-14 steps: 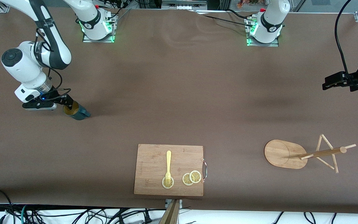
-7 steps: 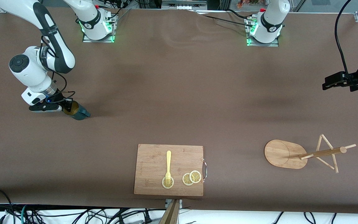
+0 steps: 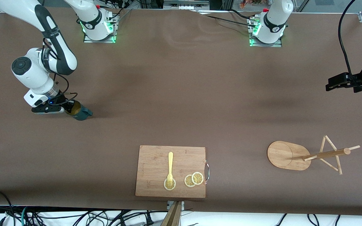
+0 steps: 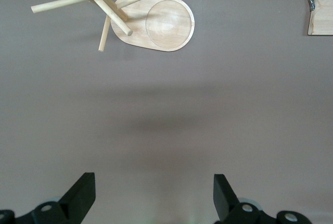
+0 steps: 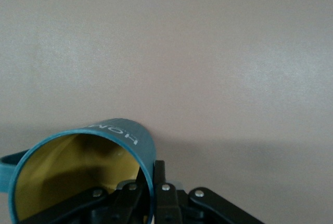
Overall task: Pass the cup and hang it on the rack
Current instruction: 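Carry the teal mug with the right gripper toward the table middle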
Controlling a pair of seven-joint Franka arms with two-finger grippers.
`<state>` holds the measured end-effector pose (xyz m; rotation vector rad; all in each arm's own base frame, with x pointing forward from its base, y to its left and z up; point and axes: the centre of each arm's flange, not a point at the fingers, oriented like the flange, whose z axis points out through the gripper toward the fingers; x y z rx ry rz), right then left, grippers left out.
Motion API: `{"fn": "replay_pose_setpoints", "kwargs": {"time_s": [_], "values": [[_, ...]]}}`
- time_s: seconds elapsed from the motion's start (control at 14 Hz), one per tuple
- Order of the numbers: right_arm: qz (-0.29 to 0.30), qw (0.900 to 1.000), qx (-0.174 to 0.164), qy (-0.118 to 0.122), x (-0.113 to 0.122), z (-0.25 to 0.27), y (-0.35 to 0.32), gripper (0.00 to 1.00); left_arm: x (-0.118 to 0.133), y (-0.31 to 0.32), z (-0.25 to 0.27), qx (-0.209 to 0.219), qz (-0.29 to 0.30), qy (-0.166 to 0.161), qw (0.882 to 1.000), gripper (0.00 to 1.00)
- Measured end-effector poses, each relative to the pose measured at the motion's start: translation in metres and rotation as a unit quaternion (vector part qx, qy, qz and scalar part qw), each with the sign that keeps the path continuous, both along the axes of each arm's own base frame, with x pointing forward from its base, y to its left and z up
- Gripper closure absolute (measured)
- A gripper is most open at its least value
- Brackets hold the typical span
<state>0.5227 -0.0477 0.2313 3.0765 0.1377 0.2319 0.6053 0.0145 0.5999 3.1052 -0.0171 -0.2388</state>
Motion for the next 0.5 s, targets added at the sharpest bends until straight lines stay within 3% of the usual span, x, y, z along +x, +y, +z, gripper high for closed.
{"fn": "replay_pose_setpoints", "kwargs": {"time_s": [0.21, 0.5], "values": [[0.001, 0.999, 0.002, 0.037, 0.01, 0.013, 0.003, 0.95, 0.001, 0.001, -0.002, 0.0, 0.001, 0.002, 1.0, 0.0], [0.005, 0.994, 0.016, 0.107, 0.039, 0.06, 0.047, 0.95, 0.001, 0.002, -0.002, 0.0, 0.002, 0.002, 1.0, 0.0]]}}
